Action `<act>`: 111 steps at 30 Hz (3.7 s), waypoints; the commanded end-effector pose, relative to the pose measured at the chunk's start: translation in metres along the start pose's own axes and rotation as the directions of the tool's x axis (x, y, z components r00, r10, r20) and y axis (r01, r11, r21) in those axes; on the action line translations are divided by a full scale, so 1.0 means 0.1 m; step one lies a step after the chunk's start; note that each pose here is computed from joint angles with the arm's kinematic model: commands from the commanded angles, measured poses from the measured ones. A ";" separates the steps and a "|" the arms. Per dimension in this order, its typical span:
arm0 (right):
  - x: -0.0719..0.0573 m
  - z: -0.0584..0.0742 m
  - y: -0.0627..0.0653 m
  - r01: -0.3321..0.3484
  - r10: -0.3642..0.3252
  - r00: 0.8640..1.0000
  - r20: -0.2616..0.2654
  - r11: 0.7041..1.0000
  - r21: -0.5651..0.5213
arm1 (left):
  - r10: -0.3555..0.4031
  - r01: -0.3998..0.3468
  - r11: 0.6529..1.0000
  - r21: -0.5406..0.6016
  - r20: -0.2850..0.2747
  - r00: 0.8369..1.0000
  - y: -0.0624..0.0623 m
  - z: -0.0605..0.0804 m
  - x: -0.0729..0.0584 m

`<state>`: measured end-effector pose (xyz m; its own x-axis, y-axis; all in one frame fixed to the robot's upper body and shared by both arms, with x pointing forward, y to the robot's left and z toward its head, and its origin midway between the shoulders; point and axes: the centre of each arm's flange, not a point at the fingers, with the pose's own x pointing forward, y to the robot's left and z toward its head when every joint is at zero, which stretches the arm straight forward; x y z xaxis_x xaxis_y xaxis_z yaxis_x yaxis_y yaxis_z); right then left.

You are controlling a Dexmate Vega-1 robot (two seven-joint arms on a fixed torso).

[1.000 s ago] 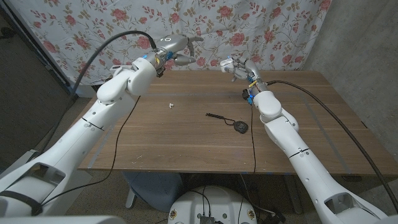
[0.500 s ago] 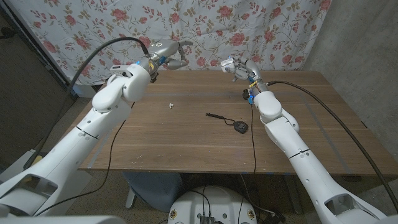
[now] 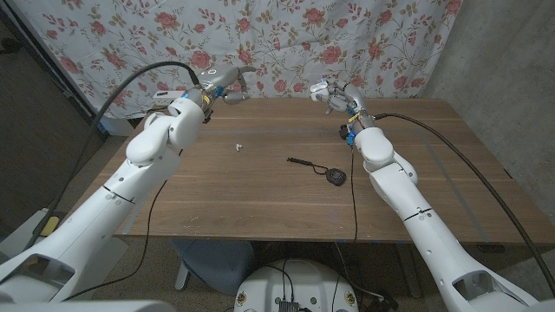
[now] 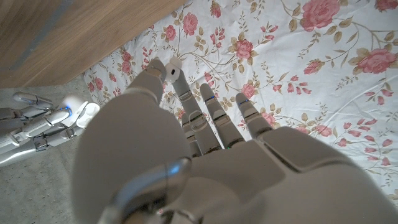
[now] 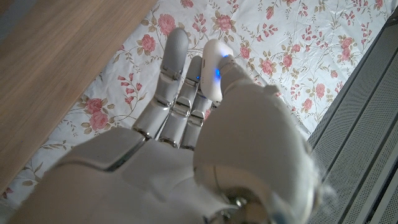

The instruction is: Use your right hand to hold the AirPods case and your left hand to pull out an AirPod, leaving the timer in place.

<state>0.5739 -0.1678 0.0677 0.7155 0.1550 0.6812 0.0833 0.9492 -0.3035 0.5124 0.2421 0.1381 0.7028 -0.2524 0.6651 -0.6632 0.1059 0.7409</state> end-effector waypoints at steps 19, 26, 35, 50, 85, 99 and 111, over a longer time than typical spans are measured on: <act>0.03 -0.01 0.00 0.008 -0.007 1.000 -0.014 1.000 0.016 | -0.039 0.044 0.999 0.019 -0.188 0.981 -0.22 -0.42 -0.27; 0.02 0.00 0.02 0.007 -0.007 1.000 -0.019 1.000 0.015 | -0.065 0.070 0.997 0.021 -0.177 0.982 -0.30 -0.47 -0.26; 0.01 0.01 0.05 0.007 -0.007 1.000 -0.019 1.000 0.011 | -0.114 0.112 0.994 -0.021 -0.213 0.970 -0.41 -0.62 -0.25; 0.06 0.07 0.11 0.009 -0.009 1.000 -0.007 1.000 0.003 | -0.178 0.163 0.983 -0.080 -0.235 0.956 -0.66 -0.79 -0.23; 0.05 0.08 0.07 0.007 -0.007 1.000 -0.002 1.000 -0.002 | -0.325 0.321 0.945 -0.054 -0.240 0.915 -1.18 -0.93 -0.16; 0.01 0.10 0.10 0.008 -0.008 1.000 0.001 1.000 -0.009 | -0.345 0.341 0.938 -0.056 -0.237 0.908 -1.35 -0.95 -0.13; 0.01 0.13 0.15 0.007 -0.007 1.000 -0.002 1.000 -0.010 | -0.361 0.351 0.933 -0.084 -0.232 0.903 -1.44 -1.00 -0.15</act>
<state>0.5687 -0.1550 0.0729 0.7143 0.1487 0.6839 0.0953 0.9474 -0.3056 0.6174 0.3232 0.0367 0.9309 -0.0453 0.3623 -0.3578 0.0858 0.9299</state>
